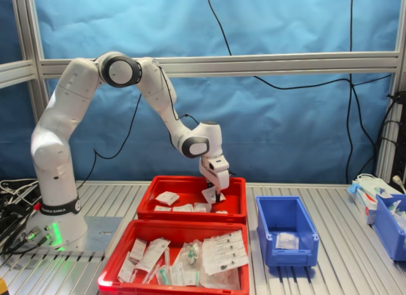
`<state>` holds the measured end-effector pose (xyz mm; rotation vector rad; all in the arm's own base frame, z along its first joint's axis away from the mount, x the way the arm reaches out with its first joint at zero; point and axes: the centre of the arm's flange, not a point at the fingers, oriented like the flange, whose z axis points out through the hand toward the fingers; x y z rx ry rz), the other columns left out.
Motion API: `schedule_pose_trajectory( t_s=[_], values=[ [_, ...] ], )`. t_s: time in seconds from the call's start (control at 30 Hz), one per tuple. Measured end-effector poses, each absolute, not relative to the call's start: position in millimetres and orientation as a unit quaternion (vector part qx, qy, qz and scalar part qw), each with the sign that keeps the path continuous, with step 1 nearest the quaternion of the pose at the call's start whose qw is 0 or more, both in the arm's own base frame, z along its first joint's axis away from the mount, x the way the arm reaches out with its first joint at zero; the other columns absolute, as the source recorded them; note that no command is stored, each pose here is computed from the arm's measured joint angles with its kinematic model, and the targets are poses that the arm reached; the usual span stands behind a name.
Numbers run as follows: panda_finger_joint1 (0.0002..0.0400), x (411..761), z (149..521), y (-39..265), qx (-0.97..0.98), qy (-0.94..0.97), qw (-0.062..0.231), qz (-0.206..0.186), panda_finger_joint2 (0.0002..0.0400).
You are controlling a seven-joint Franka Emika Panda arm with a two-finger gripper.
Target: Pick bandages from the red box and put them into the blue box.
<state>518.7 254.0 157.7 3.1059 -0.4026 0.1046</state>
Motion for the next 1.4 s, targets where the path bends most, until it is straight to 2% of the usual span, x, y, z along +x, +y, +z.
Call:
schedule_pose_trajectory(
  t_s=[0.03,0.13,0.17,0.3,0.33,0.43,0.47,0.6,0.63,0.77,0.8,1.1,1.33,1.4],
  values=[
    [0.0316,519,158,254,0.991,-0.128,0.004,0.033,0.0316],
    [0.0316,519,157,254,0.991,-0.129,0.004,0.033,0.0316],
    [0.0266,519,157,254,0.991,-0.129,0.004,0.033,0.0266],
    [0.0266,519,157,254,0.991,-0.129,0.004,0.034,0.0266],
    [0.0216,519,157,254,0.991,-0.129,0.004,0.034,0.0216],
    [0.0216,519,158,253,0.991,-0.129,0.004,0.034,0.0216],
    [0.0166,520,158,253,0.991,-0.129,0.004,0.034,0.0166],
    [0.0166,520,158,252,0.991,-0.13,0.005,0.034,0.0166],
    [0.0116,520,158,252,0.991,-0.13,0.006,0.035,0.0116],
    [0.0116,522,158,249,0.991,-0.132,0.007,0.036,0.0116],
    [0.0068,522,158,248,0.99,-0.133,0.008,0.036,0.0068],
    [0.0063,530,167,231,0.988,-0.147,0.02,0.035,0.0063],
    [0.0063,542,207,195,0.983,-0.18,0.043,0.018,0.0063],
    [0.0063,548,233,177,0.979,-0.199,0.047,0.016,0.0063]
  ],
)
